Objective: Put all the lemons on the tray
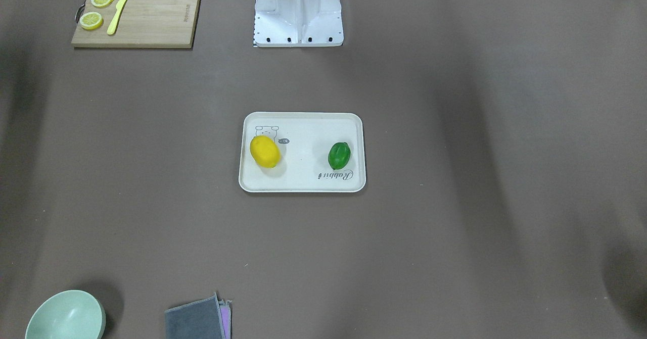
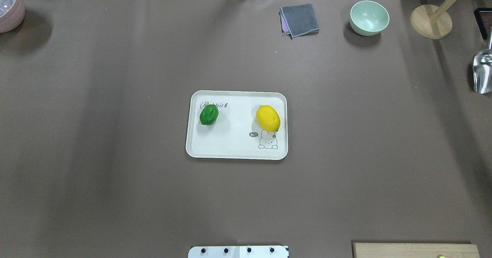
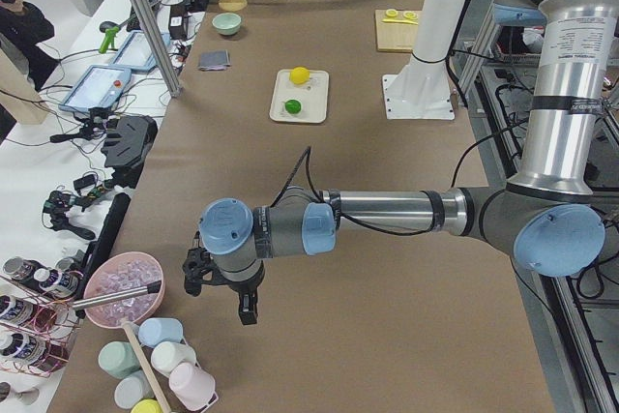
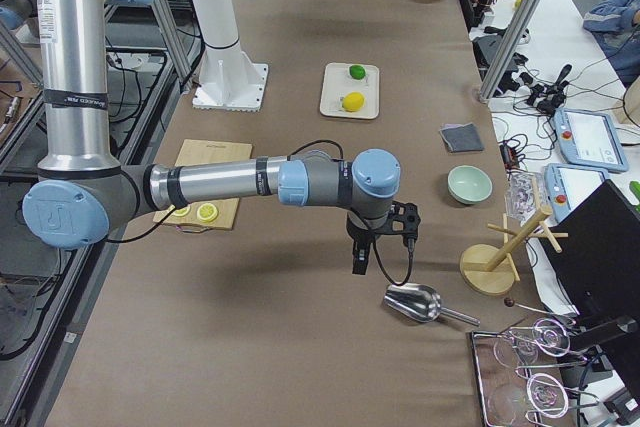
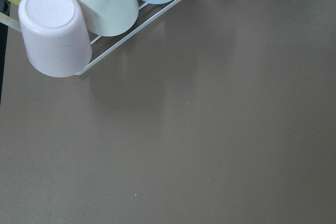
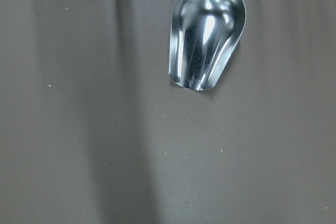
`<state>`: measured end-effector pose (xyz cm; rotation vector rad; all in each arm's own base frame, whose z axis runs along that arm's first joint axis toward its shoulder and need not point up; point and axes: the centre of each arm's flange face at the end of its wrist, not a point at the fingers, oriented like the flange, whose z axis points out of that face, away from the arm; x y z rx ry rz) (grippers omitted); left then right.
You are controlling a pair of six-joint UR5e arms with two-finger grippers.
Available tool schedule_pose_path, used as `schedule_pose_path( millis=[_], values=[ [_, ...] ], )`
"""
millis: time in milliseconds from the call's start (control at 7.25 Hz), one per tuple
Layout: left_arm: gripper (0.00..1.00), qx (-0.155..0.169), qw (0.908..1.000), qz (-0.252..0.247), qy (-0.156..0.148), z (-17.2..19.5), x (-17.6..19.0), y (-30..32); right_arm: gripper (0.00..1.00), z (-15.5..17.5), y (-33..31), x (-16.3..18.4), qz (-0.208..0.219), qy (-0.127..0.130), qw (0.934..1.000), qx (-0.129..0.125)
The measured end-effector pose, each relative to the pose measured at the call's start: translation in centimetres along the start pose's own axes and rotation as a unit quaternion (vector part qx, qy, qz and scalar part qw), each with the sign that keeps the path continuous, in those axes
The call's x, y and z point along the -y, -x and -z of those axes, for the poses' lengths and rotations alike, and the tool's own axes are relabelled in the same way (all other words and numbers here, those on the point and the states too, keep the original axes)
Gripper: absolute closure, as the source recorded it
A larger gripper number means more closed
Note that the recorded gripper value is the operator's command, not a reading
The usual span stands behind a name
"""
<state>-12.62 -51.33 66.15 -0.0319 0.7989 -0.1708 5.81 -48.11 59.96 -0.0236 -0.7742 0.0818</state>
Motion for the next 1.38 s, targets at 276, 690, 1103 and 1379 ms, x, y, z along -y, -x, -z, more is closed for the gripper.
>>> schedule_pose_path(
  millis=[276,690,1103,1379],
  values=[
    [0.01,-0.004,0.9994,0.033,-0.004,-1.3,0.7,-1.7,0.00,0.0,-0.5,-0.3,-0.006,0.000,1.0000,-0.001],
    [0.01,-0.004,0.9995,0.032,-0.001,-2.9,0.5,-3.8,0.00,0.5,-0.6,-0.4,-0.023,0.012,0.9997,0.003],
    [0.01,-0.002,0.9997,0.026,0.002,-3.3,-2.0,-3.5,0.00,0.5,-0.7,-0.8,-0.032,0.017,0.9993,0.011],
    [0.01,0.001,0.9997,0.025,0.003,-3.6,-2.9,-3.0,0.00,0.4,-0.9,-0.8,-0.033,0.018,0.9992,0.011]
  ],
)
